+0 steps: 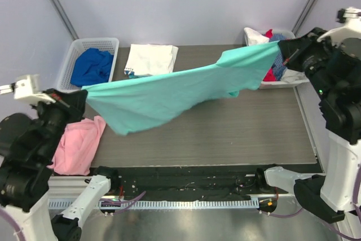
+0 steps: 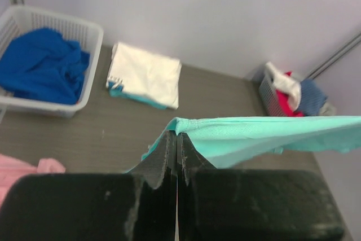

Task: Fold and stack the t-shirts
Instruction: Flatten the tshirt out

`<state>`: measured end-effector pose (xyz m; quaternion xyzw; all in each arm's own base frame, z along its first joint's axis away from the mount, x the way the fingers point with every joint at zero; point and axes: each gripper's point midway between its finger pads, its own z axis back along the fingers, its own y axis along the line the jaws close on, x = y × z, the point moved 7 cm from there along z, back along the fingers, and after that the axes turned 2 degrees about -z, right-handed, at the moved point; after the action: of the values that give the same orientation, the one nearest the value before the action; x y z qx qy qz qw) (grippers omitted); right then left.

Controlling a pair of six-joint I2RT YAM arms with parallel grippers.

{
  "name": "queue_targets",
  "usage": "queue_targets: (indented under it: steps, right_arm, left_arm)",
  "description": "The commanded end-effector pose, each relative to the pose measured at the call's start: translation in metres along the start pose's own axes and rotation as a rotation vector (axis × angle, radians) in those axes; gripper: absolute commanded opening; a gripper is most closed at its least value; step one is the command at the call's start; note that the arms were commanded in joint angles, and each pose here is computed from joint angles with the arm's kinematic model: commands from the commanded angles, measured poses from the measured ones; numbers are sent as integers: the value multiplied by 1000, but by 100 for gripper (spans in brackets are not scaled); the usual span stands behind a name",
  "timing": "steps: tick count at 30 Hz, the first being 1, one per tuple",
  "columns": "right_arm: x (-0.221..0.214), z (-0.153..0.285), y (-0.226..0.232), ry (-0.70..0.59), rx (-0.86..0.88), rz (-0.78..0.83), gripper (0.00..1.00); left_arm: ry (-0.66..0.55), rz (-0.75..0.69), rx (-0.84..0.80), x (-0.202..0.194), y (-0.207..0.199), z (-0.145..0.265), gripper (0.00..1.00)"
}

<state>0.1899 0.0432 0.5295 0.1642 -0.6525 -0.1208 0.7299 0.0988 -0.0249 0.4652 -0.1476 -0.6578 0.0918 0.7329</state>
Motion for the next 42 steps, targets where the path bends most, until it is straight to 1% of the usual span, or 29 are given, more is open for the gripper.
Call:
queue_targets:
  steps: [1, 2, 4, 6, 7, 8, 9, 10, 13, 14, 15, 16, 19, 24, 26, 27, 29, 30, 31, 32, 33, 34, 35, 36, 37, 38, 40, 41, 42]
  right_arm:
    - [34, 24, 8, -148, 28, -52, 1]
    - [32, 17, 8, -154, 19, -53, 1]
    - [23, -12, 2, -152, -28, -48, 1]
    - [2, -57, -4, -119, -68, -45, 1]
    - [-6, -76, -8, -115, -102, -44, 1]
    - [-15, -95, -12, -104, -129, -39, 1]
    - [-36, -134, -18, -64, -165, -25, 1]
    - [-45, -152, -22, -46, -179, -19, 1]
    - [-73, -211, -33, 8, -201, -11, 1]
    - [-79, -224, -35, 21, -201, -11, 1]
    - [-74, -232, -31, -1, -189, -14, 1]
    - [-83, -248, -33, 24, -195, -7, 1]
    - [-64, -254, -24, -7, -163, 0, 1]
    - [-16, -226, -5, -92, -118, 21, 1]
    - [-9, -208, -4, -90, -112, 29, 1]
    - [-21, -206, -8, -53, -116, 30, 1]
    - [-28, -190, -11, -40, -113, 19, 1]
    - [-36, -170, -16, -29, -118, 16, 1]
    - [-40, -159, -16, -22, -113, 16, 1]
    - [-47, -148, -19, 1, -121, 23, 1]
    - [-45, -121, -21, -9, -114, 23, 1]
    - [-47, -109, -23, -1, -114, 25, 1]
    - [-50, -92, -24, 19, -111, 26, 1]
    - [-50, -78, -25, 22, -107, 25, 1]
    - [-41, -53, -23, -8, -86, 16, 1]
    - [-44, -37, -25, 28, -90, 18, 1]
    - [-20, 1, -17, -21, -50, 0, 1]
    - [-22, 16, -17, 28, -54, 1, 1]
    - [4, 45, -8, -46, -10, -16, 1]
  left_arm:
    - [-62, 29, -32, 24, -11, -3, 0]
    - [-63, 25, -23, 23, -11, -12, 0]
    - [-41, 10, -12, 11, -10, -51, 0]
    - [-33, -16, 7, -6, -6, -96, 0]
    - [14, -36, 42, -20, -2, -129, 0]
    - [28, -51, 64, -29, 2, -150, 0]
    - [14, -60, 82, -33, 4, -172, 0]
    - [85, -90, 110, -54, 10, -207, 0]
    - [106, -129, 109, -63, 12, -251, 0]
    - [156, -140, 122, -76, 16, -272, 0]
    - [134, -141, 117, -67, 13, -278, 0]
    - [134, -144, 113, -66, 12, -284, 0]
    - [113, -144, 89, -51, 4, -294, 0]
    - [78, -128, 23, -23, -11, -275, 0]
    - [86, -123, -3, -21, -14, -263, 0]
    - [94, -118, -7, -22, -14, -249, 0]
    - [97, -112, -12, -25, -12, -231, 0]
    - [142, -107, -2, -42, -6, -224, 0]
    - [109, -101, -16, -35, -8, -199, 0]
    - [111, -93, -18, -38, -6, -188, 0]
    - [150, -92, -10, -51, -1, -175, 0]
    - [112, -76, -24, -45, -3, -149, 0]
    - [106, -69, -26, -46, -1, -134, 0]
    - [143, -67, -13, -56, 4, -121, 0]
    - [139, -59, 0, -57, 6, -110, 0]
    - [128, -53, 5, -57, 10, -86, 0]
    - [113, -42, 12, -54, 11, -65, 0]
    - [107, -37, 10, -51, 12, -50, 0]
    - [107, -33, 12, -49, 12, -43, 0]
